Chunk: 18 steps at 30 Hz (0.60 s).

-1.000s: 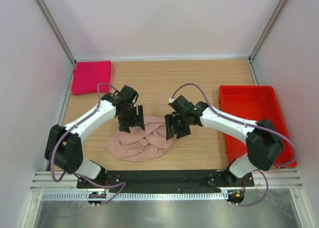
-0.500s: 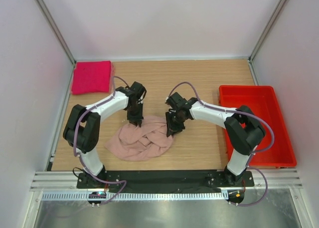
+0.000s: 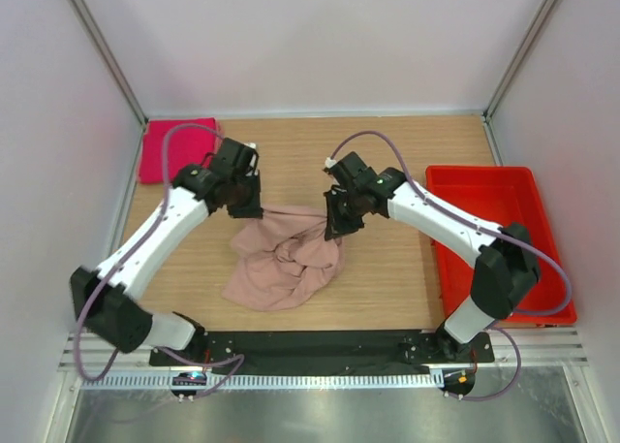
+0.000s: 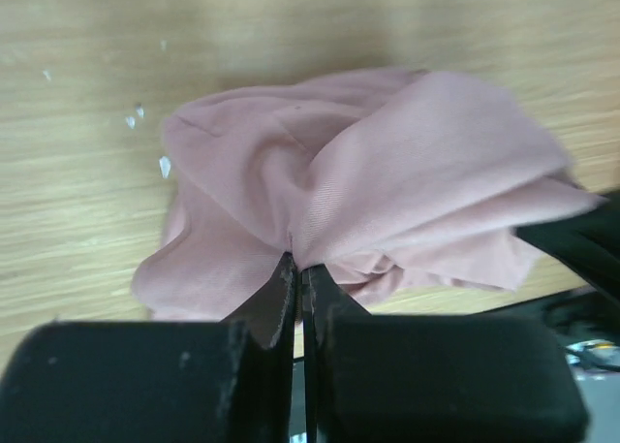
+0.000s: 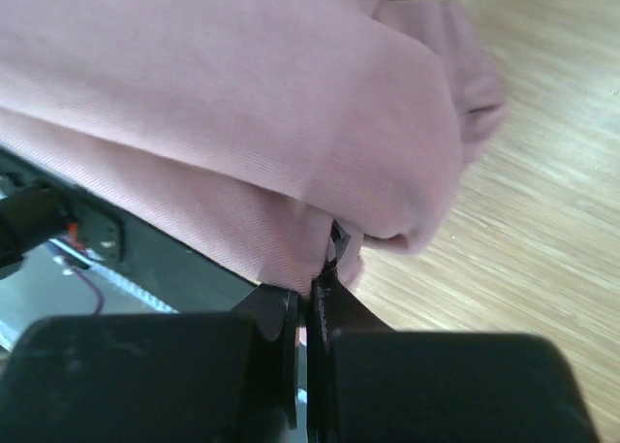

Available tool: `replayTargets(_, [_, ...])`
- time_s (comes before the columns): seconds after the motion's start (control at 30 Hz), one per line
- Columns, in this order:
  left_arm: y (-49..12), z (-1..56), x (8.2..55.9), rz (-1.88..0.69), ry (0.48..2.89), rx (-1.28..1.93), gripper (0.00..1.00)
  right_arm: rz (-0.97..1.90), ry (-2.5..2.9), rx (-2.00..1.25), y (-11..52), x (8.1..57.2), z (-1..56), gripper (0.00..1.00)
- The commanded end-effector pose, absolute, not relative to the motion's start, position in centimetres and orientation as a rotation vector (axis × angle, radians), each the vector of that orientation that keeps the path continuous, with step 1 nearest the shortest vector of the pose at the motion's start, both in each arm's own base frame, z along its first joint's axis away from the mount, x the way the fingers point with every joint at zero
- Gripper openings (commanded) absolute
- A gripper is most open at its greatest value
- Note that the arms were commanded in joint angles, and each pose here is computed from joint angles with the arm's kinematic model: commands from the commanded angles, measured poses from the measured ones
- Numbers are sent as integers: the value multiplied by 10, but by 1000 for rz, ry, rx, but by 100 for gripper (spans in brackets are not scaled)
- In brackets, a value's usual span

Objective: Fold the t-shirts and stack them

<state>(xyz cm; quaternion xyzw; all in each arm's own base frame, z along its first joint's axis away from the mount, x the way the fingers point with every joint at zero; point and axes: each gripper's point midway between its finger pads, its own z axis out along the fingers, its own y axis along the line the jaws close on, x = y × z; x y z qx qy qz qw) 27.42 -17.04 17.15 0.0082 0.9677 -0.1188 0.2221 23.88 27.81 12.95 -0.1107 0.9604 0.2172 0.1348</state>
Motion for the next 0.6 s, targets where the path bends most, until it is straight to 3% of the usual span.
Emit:
replayTargets(0.0, [-155, 243, 265, -380, 2489, -52, 0, 681, 2657, -356, 280, 241, 186, 1])
replayTargets(0.2, [-153, 327, 226, -618, 2270, -69, 0, 847, 2564, -392, 303, 219, 238, 1])
replayTargets(0.57, [-143, 418, 181, -805, 2014, -13, 0, 806, 2394, -324, 238, 176, 319, 1])
